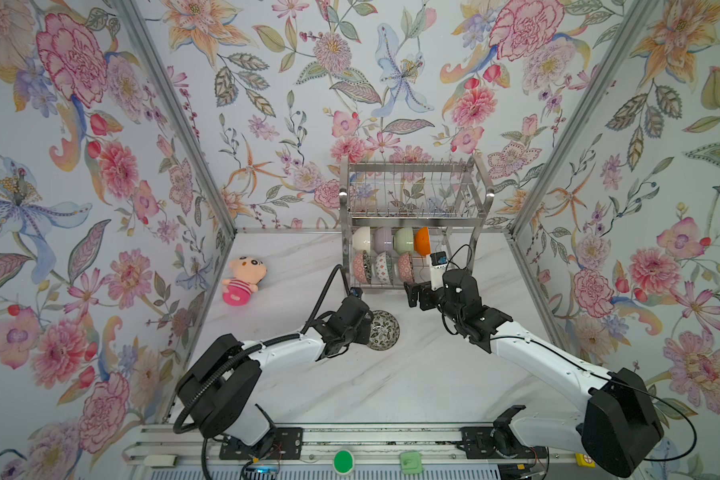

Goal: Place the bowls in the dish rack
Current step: 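Lift the bowl with the left gripper while the right gripper moves toward it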

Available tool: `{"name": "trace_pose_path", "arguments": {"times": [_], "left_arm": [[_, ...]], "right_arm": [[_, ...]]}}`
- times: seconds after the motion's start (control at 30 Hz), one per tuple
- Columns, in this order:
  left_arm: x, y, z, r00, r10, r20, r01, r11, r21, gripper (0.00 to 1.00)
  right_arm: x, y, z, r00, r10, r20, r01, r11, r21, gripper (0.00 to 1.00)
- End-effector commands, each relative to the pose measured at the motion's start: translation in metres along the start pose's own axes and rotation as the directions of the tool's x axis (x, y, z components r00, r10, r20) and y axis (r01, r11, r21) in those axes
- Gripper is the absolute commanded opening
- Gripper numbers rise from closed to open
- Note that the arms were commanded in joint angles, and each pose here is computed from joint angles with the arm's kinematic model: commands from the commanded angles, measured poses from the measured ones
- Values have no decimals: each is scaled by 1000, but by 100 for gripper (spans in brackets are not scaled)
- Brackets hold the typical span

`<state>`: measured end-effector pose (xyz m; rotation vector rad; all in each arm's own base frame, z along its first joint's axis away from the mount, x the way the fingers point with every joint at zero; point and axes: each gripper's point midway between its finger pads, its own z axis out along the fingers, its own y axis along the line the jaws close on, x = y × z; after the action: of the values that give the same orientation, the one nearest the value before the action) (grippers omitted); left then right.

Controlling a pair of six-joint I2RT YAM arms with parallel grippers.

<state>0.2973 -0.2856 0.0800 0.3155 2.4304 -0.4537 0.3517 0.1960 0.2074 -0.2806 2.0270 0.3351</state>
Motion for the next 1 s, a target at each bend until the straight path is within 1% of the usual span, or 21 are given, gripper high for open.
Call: {"name": "trace_pose_path", "arguments": {"times": [0.0, 0.17, 0.33, 0.43, 0.53, 0.7, 0.83, 0.97], "left_arm": [[-23, -33, 9, 998, 38, 49, -41, 998, 52, 0], [-28, -60, 27, 996, 86, 17, -87, 993, 75, 0], [-27, -80, 38, 993, 117, -4, -116, 988, 102, 0], [-24, -88, 45, 991, 132, -19, -129, 986, 110, 0], [-22, -88, 49, 989, 143, -34, -138, 985, 101, 0], [-25, -90, 49, 988, 152, -29, -148, 984, 100, 6], [-26, -90, 49, 988, 153, -28, -149, 984, 100, 8], [-25, -99, 51, 990, 135, -31, -130, 982, 141, 12]], "right_arm": [[17, -22, -12, 998, 44, -42, -41, 997, 62, 99], [28, -49, -30, 993, 110, -35, -105, 988, 115, 99], [36, -67, -41, 986, 165, -22, -161, 978, 130, 99], [39, -73, -44, 983, 182, -23, -178, 975, 134, 99], [40, -76, -45, 981, 194, -26, -189, 973, 131, 99], [42, -77, -45, 979, 203, -28, -198, 972, 127, 99], [43, -77, -46, 978, 207, -27, -202, 971, 124, 99], [45, -77, -46, 977, 212, -34, -206, 971, 118, 99]]}}
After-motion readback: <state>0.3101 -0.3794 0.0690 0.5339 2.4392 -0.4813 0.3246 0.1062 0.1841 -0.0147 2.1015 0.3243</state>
